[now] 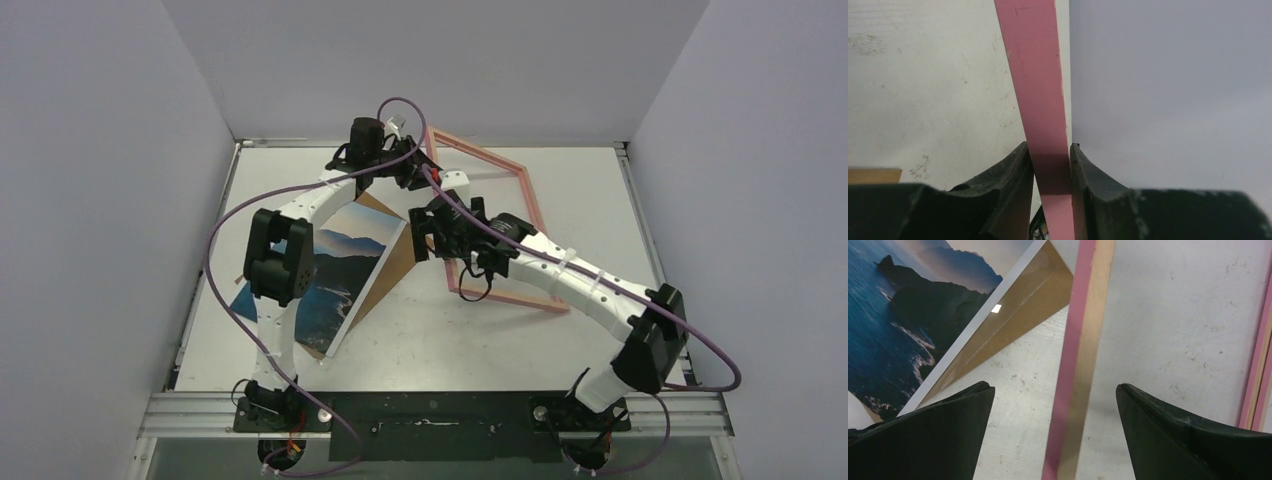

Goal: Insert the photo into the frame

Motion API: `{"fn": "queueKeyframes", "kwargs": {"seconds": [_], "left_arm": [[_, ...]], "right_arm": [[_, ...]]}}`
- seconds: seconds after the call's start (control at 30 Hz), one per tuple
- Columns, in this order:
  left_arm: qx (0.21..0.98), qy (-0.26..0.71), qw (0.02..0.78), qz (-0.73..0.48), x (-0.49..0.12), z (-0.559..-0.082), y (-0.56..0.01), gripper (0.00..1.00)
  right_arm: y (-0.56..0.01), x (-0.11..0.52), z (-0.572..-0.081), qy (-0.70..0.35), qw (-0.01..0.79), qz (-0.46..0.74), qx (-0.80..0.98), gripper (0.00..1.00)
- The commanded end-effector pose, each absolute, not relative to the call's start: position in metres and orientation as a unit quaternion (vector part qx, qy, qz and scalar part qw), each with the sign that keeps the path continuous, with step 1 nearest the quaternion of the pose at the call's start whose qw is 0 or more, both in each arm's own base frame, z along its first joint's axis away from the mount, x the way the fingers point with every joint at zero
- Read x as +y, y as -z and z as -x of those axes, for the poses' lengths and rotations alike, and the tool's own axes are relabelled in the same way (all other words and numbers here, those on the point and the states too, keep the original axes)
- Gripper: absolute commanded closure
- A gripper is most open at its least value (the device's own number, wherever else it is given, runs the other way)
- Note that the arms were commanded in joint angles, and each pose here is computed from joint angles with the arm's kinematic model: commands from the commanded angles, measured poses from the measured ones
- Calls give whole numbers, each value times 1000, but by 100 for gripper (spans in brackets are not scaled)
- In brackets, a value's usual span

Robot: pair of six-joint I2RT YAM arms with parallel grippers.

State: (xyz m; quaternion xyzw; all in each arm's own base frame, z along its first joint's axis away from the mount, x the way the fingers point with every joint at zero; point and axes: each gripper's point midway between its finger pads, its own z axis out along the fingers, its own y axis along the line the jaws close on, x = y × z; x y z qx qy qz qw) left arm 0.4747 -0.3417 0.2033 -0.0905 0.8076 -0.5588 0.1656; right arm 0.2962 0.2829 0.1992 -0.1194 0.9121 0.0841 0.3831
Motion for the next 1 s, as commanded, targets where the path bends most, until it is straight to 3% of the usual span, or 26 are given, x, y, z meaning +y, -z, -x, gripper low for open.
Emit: {"fn": "queueKeyframes", "kwargs": {"seconds": [0.0, 0.3, 0.53, 0.7, 0.97], "left_arm": [[800, 569, 186, 34, -337, -488, -198, 100], [805, 569, 163, 37, -351, -509, -133, 100], [829, 537, 146, 48, -360, -513, -96, 100], [882, 448, 137, 53, -353, -506, -66, 80], [906, 402, 105, 73, -352, -491, -36, 80]], "right_arm": [[-256, 272, -299, -153, 467, 63, 869, 3], [-220, 178, -301, -103, 441, -100, 886, 8], [-192, 158, -298, -92, 410, -139, 897, 8], [-179, 158, -302, -84, 392, -141, 905, 8], [-165, 159, -306, -87, 374, -147, 911, 9]]}}
